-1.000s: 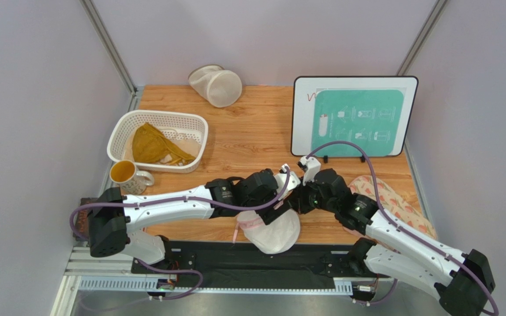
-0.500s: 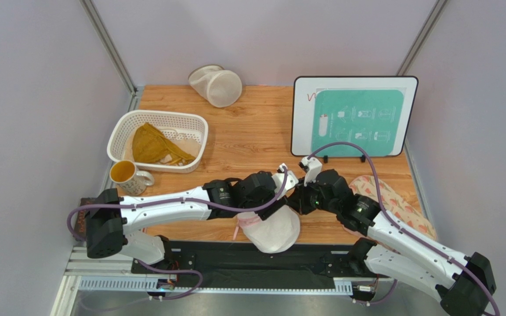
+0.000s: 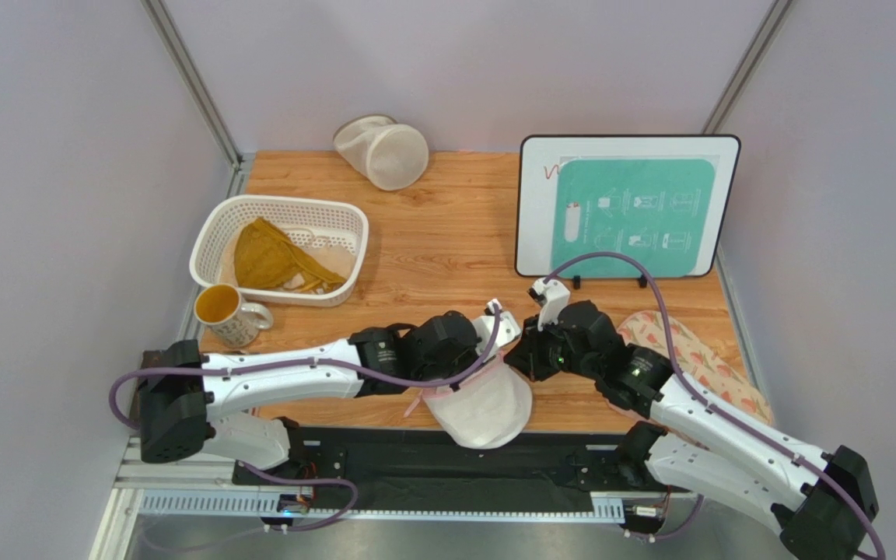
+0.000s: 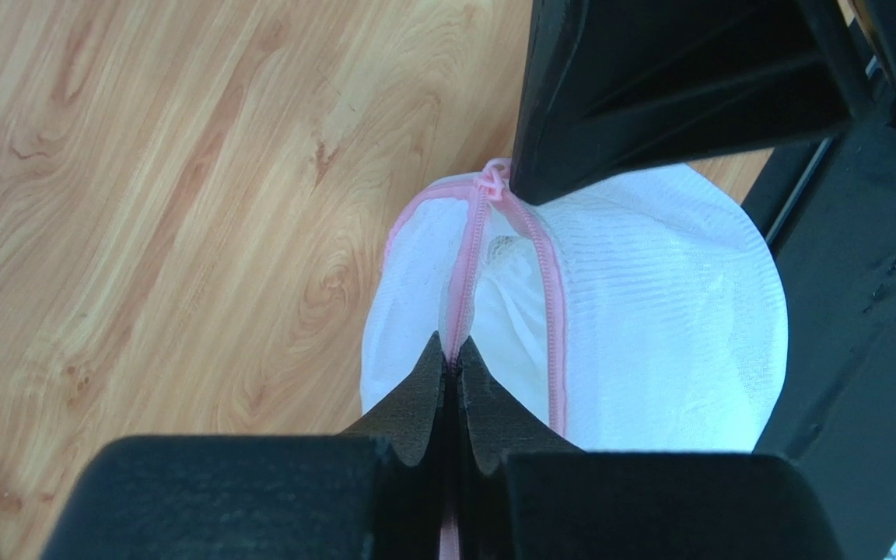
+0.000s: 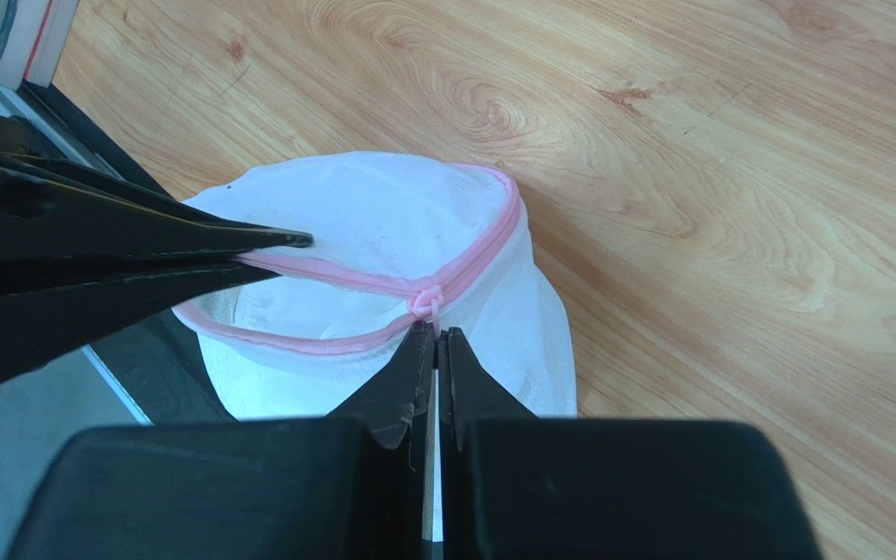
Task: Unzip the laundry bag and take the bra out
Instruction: Unzip the laundry bag at the center of the board.
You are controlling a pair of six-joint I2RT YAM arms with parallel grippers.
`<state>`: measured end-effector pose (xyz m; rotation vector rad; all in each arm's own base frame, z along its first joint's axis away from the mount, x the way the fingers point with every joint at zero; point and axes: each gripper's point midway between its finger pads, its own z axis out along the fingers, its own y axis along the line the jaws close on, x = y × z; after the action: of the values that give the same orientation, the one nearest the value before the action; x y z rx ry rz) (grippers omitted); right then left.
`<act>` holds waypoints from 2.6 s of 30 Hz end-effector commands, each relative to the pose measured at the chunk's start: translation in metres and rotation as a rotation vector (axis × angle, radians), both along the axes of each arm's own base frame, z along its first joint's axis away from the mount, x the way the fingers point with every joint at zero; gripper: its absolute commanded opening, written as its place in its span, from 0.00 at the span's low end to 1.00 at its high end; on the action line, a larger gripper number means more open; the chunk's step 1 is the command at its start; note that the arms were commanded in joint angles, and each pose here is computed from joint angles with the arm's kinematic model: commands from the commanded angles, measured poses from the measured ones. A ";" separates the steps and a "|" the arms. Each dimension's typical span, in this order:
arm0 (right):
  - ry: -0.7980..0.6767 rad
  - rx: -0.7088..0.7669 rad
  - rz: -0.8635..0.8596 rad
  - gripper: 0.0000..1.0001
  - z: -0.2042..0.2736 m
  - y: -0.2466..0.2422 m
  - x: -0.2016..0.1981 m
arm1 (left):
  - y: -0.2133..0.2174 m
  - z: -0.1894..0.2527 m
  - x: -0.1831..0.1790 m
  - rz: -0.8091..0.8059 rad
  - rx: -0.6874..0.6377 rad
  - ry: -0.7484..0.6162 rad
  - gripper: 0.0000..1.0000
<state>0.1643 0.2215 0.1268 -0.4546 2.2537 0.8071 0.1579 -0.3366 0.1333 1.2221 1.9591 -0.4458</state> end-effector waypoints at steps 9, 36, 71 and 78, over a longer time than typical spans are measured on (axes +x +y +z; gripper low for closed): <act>-0.022 0.009 0.007 0.00 0.006 0.008 0.013 | 0.028 0.030 -0.013 -0.059 -0.154 -0.102 0.00; -0.044 0.039 0.066 0.00 0.024 0.020 0.014 | 0.060 0.089 -0.006 -0.009 -0.215 -0.223 0.00; -0.018 0.031 0.203 0.00 0.017 0.021 -0.010 | 0.045 0.176 -0.022 -0.337 -0.223 -0.337 0.00; -0.025 0.018 0.191 0.00 0.018 0.018 -0.008 | 0.046 0.178 -0.022 -0.355 -0.199 -0.321 0.00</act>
<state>0.1541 0.2543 0.1610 -0.6821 2.1373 1.0075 0.1362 -0.2840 0.2740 1.4426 1.5043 -0.5283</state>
